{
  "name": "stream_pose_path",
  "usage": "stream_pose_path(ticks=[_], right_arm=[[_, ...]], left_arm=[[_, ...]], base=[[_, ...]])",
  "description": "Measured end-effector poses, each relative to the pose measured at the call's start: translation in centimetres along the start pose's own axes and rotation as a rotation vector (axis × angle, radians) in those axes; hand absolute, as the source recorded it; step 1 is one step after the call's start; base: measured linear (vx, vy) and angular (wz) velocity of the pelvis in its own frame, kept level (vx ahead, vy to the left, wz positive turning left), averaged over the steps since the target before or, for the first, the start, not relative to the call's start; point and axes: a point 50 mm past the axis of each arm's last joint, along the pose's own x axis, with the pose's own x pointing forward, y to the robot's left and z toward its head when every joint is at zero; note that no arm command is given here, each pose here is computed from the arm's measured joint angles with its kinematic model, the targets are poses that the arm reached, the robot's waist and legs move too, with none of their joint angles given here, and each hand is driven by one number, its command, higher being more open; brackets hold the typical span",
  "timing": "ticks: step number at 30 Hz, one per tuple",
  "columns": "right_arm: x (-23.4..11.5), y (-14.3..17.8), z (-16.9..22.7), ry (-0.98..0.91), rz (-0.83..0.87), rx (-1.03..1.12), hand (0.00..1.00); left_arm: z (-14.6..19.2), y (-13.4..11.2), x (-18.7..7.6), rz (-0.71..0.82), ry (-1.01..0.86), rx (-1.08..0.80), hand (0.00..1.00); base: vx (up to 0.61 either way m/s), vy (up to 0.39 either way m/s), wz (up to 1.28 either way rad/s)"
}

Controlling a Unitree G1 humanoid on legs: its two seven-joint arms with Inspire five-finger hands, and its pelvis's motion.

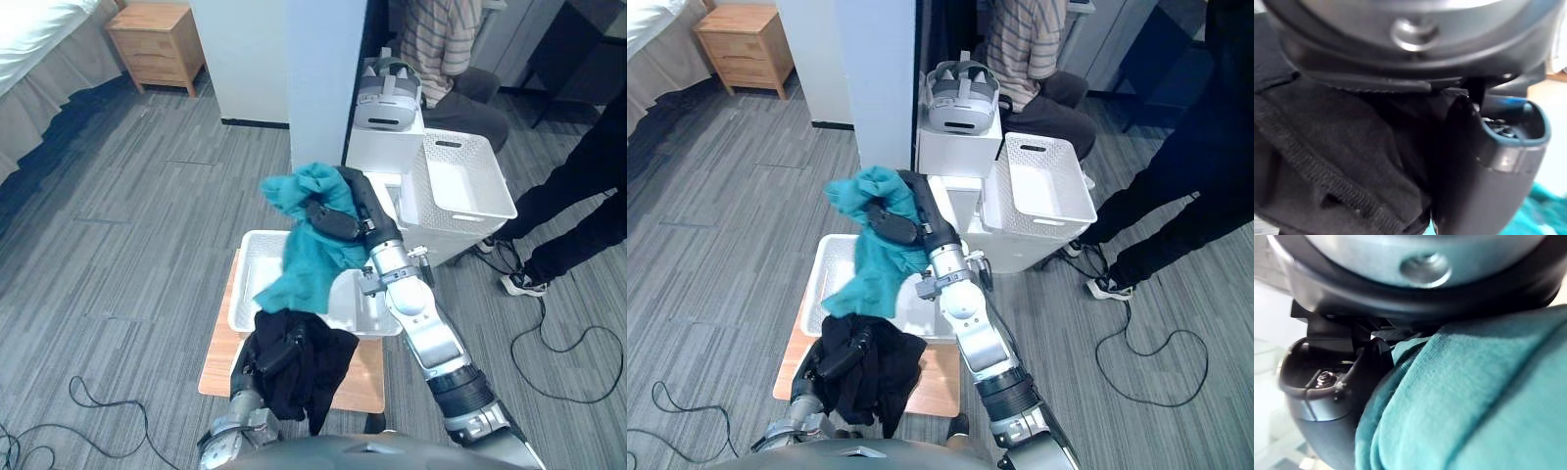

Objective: Tidy up the quilt and then pick up the clothes from the bed and put them into the laundry hamper

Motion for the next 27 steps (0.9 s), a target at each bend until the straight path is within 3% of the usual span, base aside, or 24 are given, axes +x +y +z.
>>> stream_pose_path(ticks=[2,3,9,18,27], right_arm=[[-0.1,-0.9,-2.0,0.083,-0.025,-0.039,0.0],[-0.1,-1.3,-2.6,0.107,-0.036,-0.077,1.0],[-0.2,-3.5,-4.2,0.167,-0.062,-0.232,1.0],[-2.3,-3.4,-6.0,0.241,-0.044,-0.292,1.0],[-2.3,-4.6,-4.6,0.195,-0.09,-0.276,1.0]], left_arm=[[1.5,-0.1,0.0,-0.035,-0.068,0.016,0.0],[2.0,0.0,0.0,-0.043,-0.096,0.026,0.0],[5.1,0.6,-0.2,-0.083,-0.208,-0.04,0.0],[13.1,-1.8,-0.8,-0.201,-0.602,-0.05,0.0],[16.0,-1.2,0.3,0.054,-0.796,0.158,0.0]], base=[[-0.01,0.046,0.26],[-0.02,0.044,0.27],[0.0,0.013,0.18],[-0.01,-0.002,0.09],[-0.04,-0.03,-0.09]])
